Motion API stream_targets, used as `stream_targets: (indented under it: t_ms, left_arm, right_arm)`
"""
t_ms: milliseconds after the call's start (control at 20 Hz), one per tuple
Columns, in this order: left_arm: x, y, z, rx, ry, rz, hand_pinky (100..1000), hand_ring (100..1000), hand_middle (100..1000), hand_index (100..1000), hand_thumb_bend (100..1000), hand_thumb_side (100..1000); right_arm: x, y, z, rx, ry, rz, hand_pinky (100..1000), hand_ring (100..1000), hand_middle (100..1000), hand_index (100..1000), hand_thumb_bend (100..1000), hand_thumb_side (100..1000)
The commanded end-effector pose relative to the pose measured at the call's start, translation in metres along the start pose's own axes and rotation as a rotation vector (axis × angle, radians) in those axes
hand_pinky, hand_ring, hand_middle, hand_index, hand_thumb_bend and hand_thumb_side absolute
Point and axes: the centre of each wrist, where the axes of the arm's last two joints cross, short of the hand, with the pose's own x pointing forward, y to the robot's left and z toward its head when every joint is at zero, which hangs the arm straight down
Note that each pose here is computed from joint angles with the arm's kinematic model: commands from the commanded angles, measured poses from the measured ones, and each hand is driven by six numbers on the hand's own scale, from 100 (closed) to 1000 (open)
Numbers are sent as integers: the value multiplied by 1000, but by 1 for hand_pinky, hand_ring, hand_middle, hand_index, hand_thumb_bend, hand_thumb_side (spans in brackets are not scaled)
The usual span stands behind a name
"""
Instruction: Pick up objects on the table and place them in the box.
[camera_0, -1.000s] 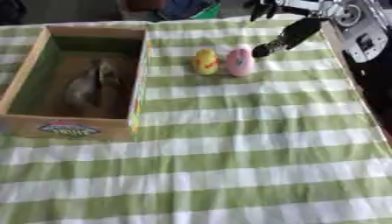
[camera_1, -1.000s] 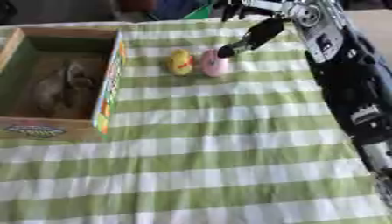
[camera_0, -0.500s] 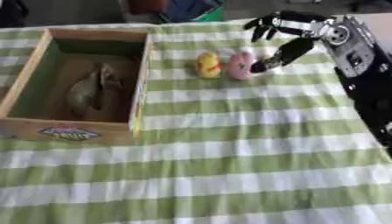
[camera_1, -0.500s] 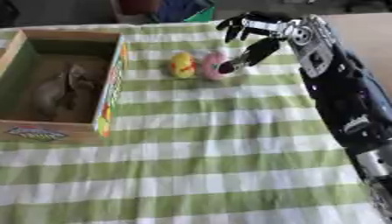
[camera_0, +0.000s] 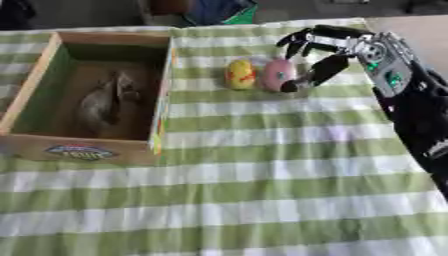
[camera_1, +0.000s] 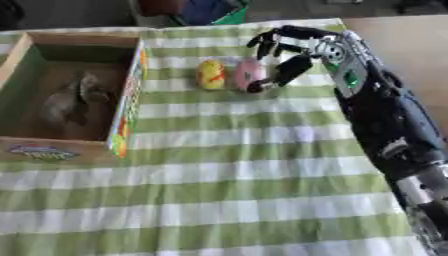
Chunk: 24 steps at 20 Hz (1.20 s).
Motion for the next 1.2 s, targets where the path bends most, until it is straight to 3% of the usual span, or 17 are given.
stream_targets:
  t_ms: [50,300,550,900,1100,1200]
  left_arm:
    - [7,-1,-5,-18,-31,-6,623,745,691,754,100,996]
    - [7,-2,-5,-23,-29,-3,624,745,691,754,100,1000]
    - [6,-3,-5,-27,-27,-1,625,746,691,754,100,1000]
    - [6,-3,-5,-31,-25,0,626,746,693,754,100,1000]
    - [6,-3,-5,-33,-22,1,626,746,695,755,100,1000]
    - [7,-3,-5,-33,-22,0,626,746,695,754,100,1000]
  right_arm:
    - [-1,-14,3,-38,25,42,750,818,690,916,611,580]
    - [-2,-10,0,-45,54,71,746,815,679,886,571,595]
    - [1,-11,-3,-69,36,82,735,793,567,765,450,610]
    - [7,-13,-6,-63,-2,99,711,763,482,682,269,583]
    - [9,-15,-7,-71,-20,88,699,742,445,657,102,536]
    - [10,-18,-7,-87,-29,73,689,725,420,643,100,477]
